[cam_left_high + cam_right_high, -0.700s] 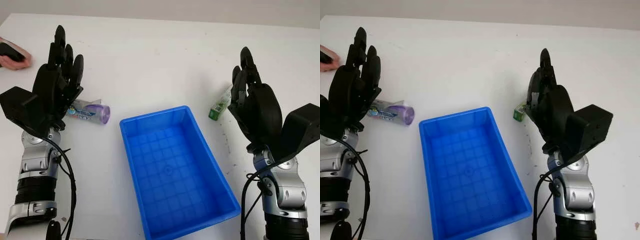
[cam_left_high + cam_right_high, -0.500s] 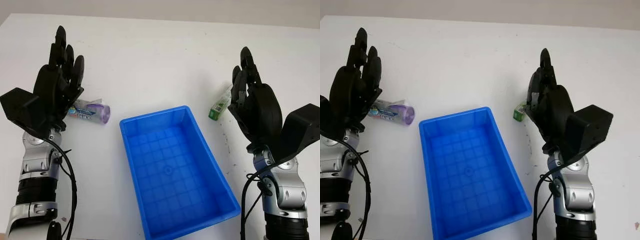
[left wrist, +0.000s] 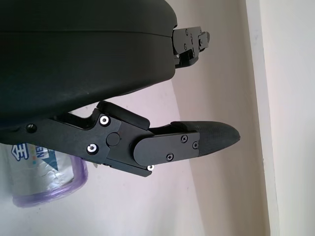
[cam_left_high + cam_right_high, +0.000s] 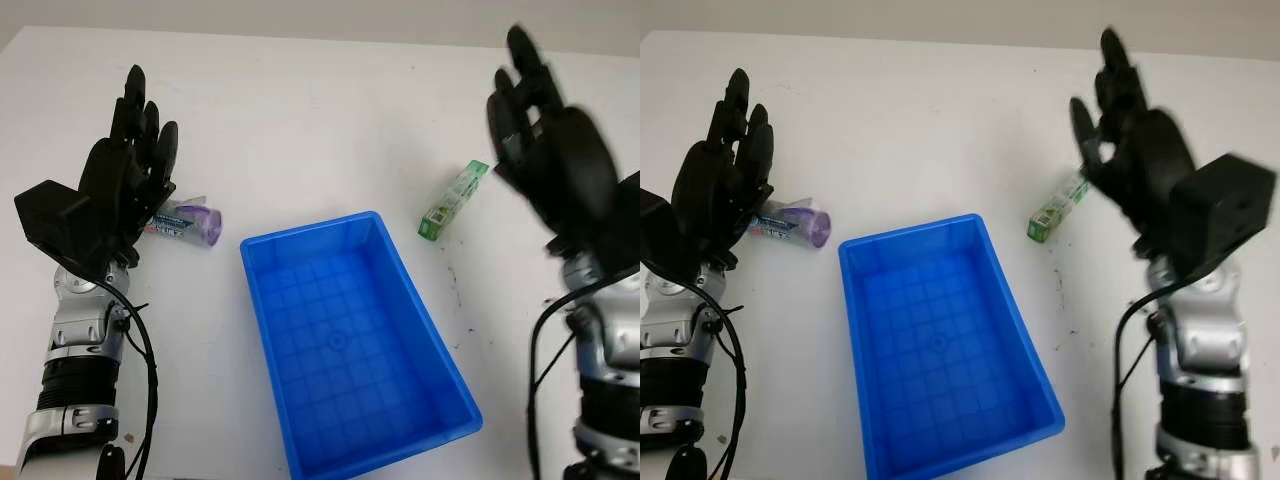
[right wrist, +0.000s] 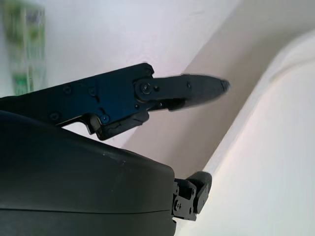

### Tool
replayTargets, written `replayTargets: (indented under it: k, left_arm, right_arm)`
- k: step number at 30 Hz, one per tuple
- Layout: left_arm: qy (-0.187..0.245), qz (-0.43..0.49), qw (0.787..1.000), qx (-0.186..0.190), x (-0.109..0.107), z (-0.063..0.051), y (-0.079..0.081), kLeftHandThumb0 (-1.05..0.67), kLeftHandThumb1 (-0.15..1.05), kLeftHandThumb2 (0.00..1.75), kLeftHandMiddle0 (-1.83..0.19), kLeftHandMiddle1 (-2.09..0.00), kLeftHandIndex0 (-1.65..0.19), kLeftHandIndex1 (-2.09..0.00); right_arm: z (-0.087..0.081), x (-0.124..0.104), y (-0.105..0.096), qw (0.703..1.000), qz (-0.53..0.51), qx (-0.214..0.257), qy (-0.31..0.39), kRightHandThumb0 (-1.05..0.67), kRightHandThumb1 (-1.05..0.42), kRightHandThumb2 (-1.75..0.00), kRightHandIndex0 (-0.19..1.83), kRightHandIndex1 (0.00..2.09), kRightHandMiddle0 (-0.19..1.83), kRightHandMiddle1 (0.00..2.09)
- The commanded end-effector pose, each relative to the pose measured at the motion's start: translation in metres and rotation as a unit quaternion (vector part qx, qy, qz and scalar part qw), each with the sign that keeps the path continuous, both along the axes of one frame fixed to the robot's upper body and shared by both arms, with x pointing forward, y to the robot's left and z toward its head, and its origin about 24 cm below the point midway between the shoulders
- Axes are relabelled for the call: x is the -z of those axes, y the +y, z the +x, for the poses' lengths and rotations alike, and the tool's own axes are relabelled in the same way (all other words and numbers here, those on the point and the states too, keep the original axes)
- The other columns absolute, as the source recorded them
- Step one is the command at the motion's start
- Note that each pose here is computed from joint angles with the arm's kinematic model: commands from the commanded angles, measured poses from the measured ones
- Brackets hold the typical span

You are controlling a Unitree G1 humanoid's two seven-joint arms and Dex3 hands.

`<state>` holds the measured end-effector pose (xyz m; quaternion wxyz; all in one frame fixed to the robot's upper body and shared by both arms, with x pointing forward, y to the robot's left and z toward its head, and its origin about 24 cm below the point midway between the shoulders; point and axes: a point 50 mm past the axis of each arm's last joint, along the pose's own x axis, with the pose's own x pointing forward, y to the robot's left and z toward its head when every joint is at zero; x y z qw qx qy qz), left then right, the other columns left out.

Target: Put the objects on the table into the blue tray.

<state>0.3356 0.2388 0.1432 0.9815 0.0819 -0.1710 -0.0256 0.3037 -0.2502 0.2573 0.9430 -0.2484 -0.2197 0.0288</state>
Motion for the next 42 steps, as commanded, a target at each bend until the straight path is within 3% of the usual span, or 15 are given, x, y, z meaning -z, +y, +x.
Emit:
replayTargets:
  k: [1,3,5,8,11,18,24,42]
  left_arm:
    - [-0.010,-0.006,1.000,0.006,-0.003,0.002,-0.003,-0.72,1.05,0.54,0.16,-0.05,0.16,-0.05]
    - [-0.010,-0.004,1.000,0.007,-0.003,0.003,-0.003,-0.72,1.05,0.54,0.17,-0.05,0.16,-0.05]
    - [-0.010,0.001,1.000,0.006,-0.003,0.004,-0.003,-0.73,1.05,0.54,0.17,-0.05,0.16,-0.05]
    - [-0.011,0.002,1.000,0.009,-0.003,0.005,-0.004,-0.72,1.05,0.55,0.18,-0.05,0.16,-0.05]
    - [-0.011,0.006,1.000,0.009,-0.004,0.006,-0.004,-0.72,1.05,0.56,0.18,-0.05,0.17,-0.05]
    - [-0.012,0.001,1.000,0.007,-0.005,0.006,-0.001,-0.73,1.05,0.55,0.18,-0.05,0.17,-0.05]
    - [-0.011,0.007,1.000,0.003,-0.005,0.006,-0.001,-0.73,1.05,0.55,0.17,-0.06,0.15,-0.06]
    - [-0.002,0.017,1.000,0.001,-0.004,0.007,0.002,-0.73,1.05,0.54,0.15,-0.05,0.14,-0.05]
  right_arm:
    - [0.002,-0.021,-0.008,0.998,-0.055,0.007,0.003,-0.40,-0.76,-0.04,0.34,0.37,-0.02,1.01]
    - [0.005,-0.038,-0.011,0.989,-0.145,0.020,-0.005,-0.36,-0.67,-0.04,0.37,0.38,0.12,0.90]
    - [0.008,-0.050,-0.011,0.968,-0.248,0.039,-0.020,-0.47,-0.57,-0.05,0.50,0.34,0.40,0.64]
    - [0.014,-0.055,-0.010,0.938,-0.341,0.057,-0.007,-0.56,-0.54,-0.05,0.57,0.24,0.54,0.35]
    - [0.020,-0.049,-0.007,0.911,-0.410,0.045,0.007,-0.55,-0.57,-0.06,0.58,0.14,0.60,0.17]
    - [0.030,-0.024,0.005,0.841,-0.541,0.011,0.021,-0.43,-0.67,-0.08,0.51,0.07,0.58,0.09]
    - [0.039,-0.001,0.011,0.821,-0.570,-0.014,0.031,-0.31,-0.72,-0.07,0.47,0.04,0.56,0.06]
    - [0.046,0.058,0.014,0.821,-0.567,-0.056,0.021,-0.22,-0.78,-0.06,0.52,0.08,0.59,0.08]
